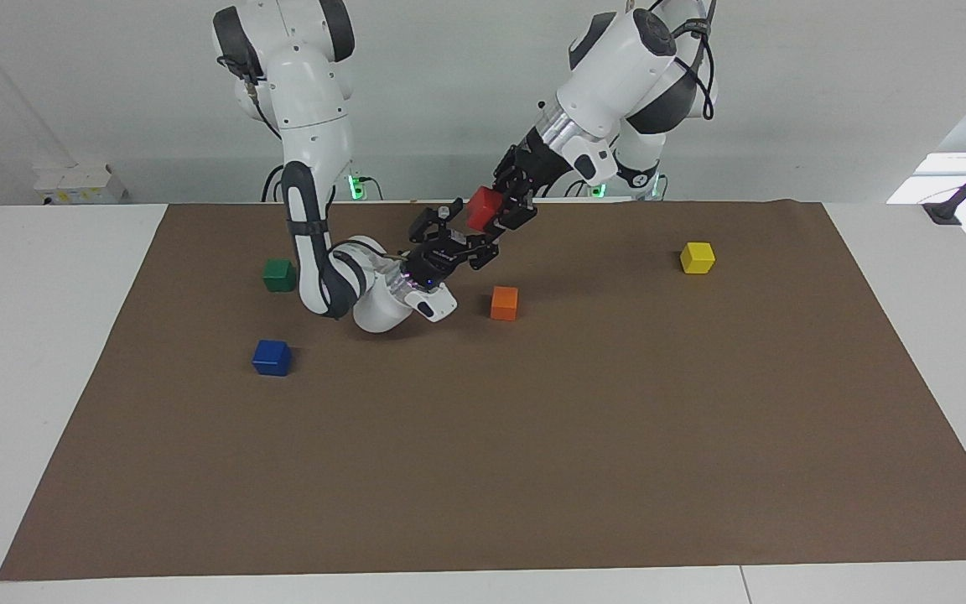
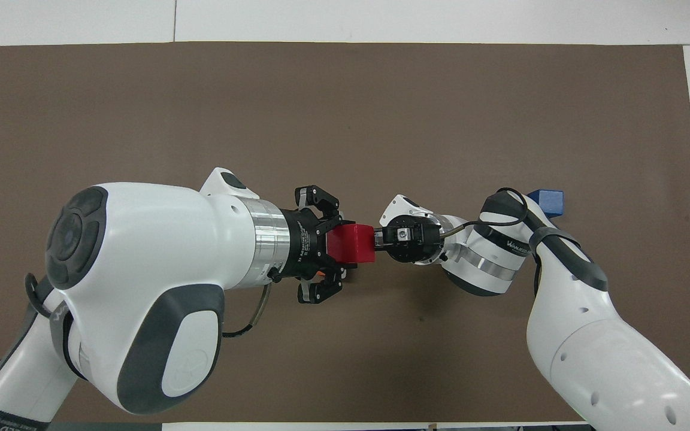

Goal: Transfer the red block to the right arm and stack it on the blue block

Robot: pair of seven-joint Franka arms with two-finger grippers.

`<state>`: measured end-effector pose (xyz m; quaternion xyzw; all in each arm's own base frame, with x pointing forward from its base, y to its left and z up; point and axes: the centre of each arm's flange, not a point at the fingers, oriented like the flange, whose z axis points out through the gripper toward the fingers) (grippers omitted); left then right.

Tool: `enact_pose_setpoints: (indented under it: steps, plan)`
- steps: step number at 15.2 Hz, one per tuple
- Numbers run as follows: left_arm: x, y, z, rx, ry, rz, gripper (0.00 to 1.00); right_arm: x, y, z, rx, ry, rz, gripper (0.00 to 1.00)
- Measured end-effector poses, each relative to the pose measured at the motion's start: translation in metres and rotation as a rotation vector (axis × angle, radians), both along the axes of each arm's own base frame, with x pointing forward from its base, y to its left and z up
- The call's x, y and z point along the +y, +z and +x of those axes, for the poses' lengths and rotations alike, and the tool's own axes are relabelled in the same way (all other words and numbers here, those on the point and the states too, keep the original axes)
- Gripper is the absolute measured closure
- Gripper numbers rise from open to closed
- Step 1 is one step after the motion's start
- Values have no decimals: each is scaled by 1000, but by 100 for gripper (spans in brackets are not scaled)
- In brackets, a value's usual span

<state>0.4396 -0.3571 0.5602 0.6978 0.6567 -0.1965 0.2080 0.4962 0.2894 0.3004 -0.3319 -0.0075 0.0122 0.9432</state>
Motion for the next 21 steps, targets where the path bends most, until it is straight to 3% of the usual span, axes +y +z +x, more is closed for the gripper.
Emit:
enact_pose_setpoints:
  steps: [2, 3, 6, 8, 9, 14, 18, 19, 21]
  plan:
    - [-3, -2, -2, -4, 13, -4, 45, 6, -1, -3, -9, -8, -8, 10]
    - [-3, -3, -2, -5, 17, -4, 45, 9, -2, -4, -12, -7, -8, 19]
    - [-1, -7, -2, -5, 25, -2, 45, 11, -2, -5, -13, -6, -8, 20]
    - [2, -9, -1, -3, 34, 0, 45, 9, -2, -4, -18, -14, -7, 40]
    - [3, -9, -1, -6, 31, -1, 45, 9, -2, -4, -16, -13, -7, 43]
    - [4, -10, -1, -8, 33, -1, 45, 10, -2, -4, -17, -14, -8, 43]
    - [36, -6, 21, -7, 108, -4, 7, 11, -6, 2, -11, -43, -44, 43]
    - [47, -5, 27, -8, 126, -3, 1, 11, -6, 5, -10, -53, -54, 43]
    - [77, -3, 46, -50, 140, -2, 0, 11, -4, 5, -14, -51, -47, 43]
